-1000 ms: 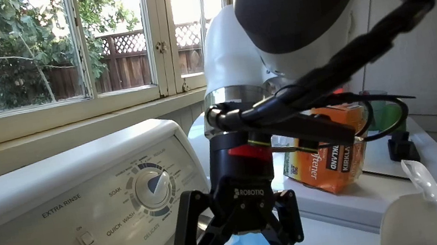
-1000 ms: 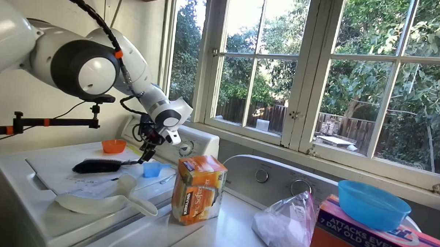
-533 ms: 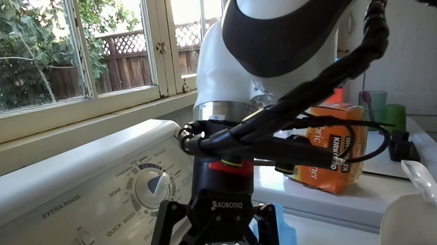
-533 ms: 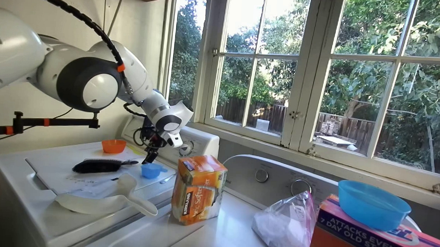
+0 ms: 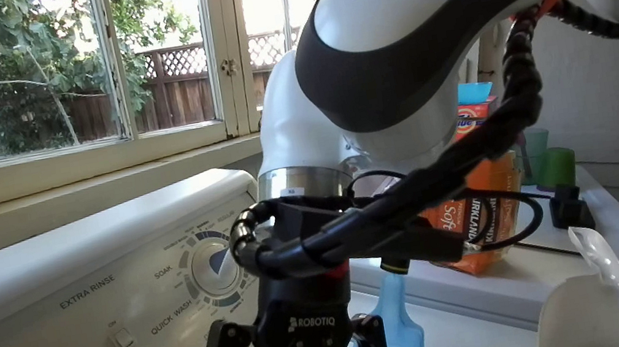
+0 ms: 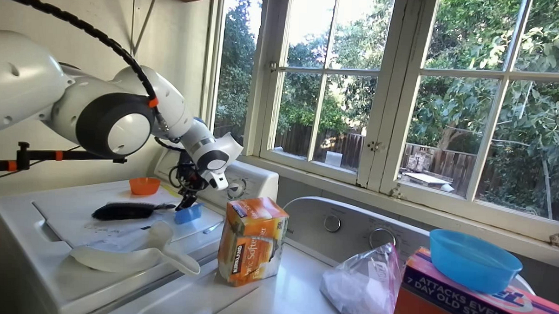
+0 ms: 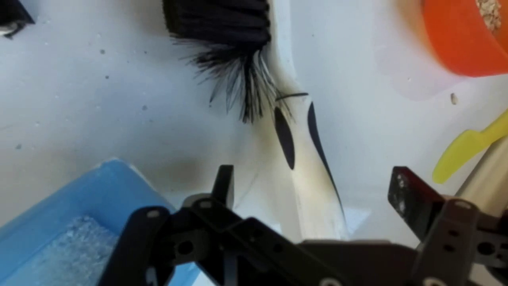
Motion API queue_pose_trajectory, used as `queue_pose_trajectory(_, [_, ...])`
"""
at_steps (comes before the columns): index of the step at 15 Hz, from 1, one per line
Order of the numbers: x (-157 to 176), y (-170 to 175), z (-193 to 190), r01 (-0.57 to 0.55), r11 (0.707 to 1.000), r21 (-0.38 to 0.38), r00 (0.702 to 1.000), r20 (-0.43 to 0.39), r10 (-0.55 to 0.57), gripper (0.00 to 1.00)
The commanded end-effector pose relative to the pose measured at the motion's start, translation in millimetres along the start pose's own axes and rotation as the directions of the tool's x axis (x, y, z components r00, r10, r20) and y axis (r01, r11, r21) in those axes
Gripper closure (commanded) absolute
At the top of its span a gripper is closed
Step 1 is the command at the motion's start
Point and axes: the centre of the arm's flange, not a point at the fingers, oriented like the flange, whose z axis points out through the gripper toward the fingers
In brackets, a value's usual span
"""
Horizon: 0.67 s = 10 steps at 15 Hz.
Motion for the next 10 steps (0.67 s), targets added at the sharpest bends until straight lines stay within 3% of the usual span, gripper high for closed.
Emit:
queue_pose_trajectory(1, [10,-21,4,0.030,0.999,-0.022,0.999,0.025,-0.030,0.00])
queue_pose_trajectory(5, [3,-29,-14,0.061,0.998,-0.015,0.998,0.008,-0.061,0.00])
queue_pose_trajectory(10, [4,-38,-12,0.136,0.985,-0.104,0.990,0.061,-0.130,0.03])
